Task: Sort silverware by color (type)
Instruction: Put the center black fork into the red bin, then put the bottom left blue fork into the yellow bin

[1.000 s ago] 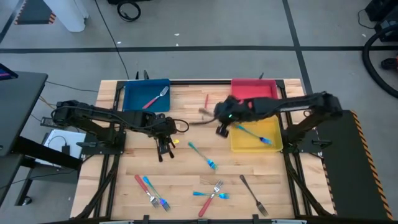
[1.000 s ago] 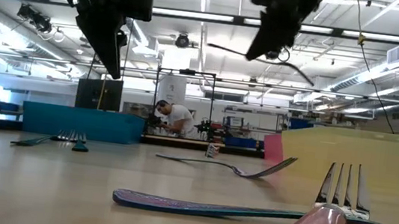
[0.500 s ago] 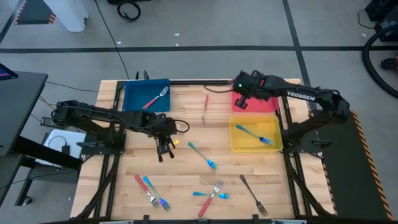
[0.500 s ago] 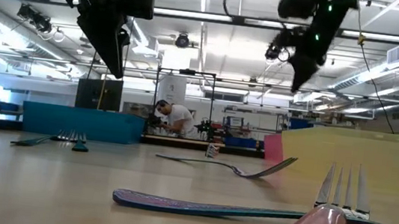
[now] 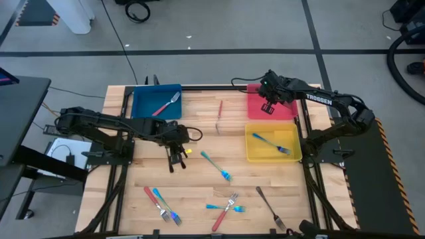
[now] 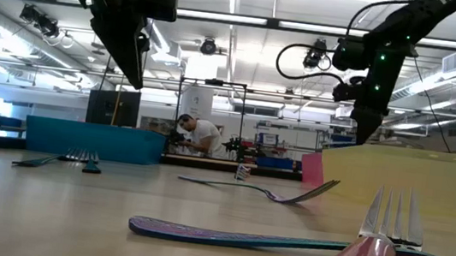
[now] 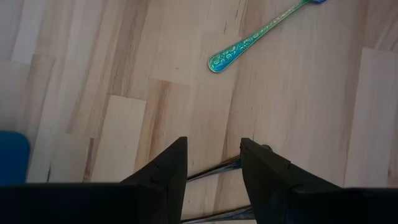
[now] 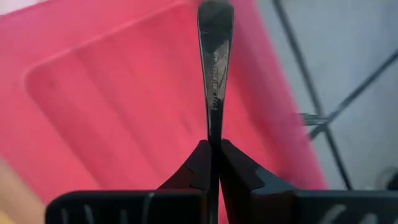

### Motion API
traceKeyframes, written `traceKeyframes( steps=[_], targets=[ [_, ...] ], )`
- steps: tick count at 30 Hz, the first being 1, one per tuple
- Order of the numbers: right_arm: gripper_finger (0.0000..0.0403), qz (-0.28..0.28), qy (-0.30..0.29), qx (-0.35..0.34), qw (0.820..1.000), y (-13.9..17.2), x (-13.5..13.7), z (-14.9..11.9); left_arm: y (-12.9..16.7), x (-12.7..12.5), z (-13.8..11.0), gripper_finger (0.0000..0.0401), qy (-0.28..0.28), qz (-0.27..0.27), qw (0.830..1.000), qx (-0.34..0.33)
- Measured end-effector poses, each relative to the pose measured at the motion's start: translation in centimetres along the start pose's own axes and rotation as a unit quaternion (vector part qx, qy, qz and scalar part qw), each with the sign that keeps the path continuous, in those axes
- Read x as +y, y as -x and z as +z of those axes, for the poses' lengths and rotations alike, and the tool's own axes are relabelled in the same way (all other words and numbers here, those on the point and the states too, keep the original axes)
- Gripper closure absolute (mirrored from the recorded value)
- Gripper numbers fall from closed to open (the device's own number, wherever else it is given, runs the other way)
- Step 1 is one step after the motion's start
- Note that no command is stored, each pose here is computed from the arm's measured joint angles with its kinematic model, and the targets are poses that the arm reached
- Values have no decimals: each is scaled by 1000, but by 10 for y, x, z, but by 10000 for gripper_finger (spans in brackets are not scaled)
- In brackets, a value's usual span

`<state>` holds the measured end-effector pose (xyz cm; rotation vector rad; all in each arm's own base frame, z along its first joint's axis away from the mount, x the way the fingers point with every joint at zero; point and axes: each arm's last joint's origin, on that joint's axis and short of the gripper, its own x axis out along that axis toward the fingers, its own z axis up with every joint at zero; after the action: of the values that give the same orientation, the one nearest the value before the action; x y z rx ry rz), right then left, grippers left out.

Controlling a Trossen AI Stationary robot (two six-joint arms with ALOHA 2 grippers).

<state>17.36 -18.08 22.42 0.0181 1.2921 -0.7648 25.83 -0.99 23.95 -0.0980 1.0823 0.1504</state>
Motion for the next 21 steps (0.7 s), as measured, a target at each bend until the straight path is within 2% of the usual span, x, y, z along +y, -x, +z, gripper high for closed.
traceKeyframes(
  steps=[3, 10, 21],
  targets=[
    [364, 12, -2, 3, 1000, -6, 1, -5, 0, 0, 2, 255, 1, -2, 1000, -8],
    [335, -5, -4, -1, 1000, -9, 1, -6, 0, -1, 4, 255, 2, -4, 1000, -20],
    [318, -7, -18, -4, 1000, -9, 2, -5, 0, -1, 1, 255, 4, -10, 1000, -5]
  ],
)
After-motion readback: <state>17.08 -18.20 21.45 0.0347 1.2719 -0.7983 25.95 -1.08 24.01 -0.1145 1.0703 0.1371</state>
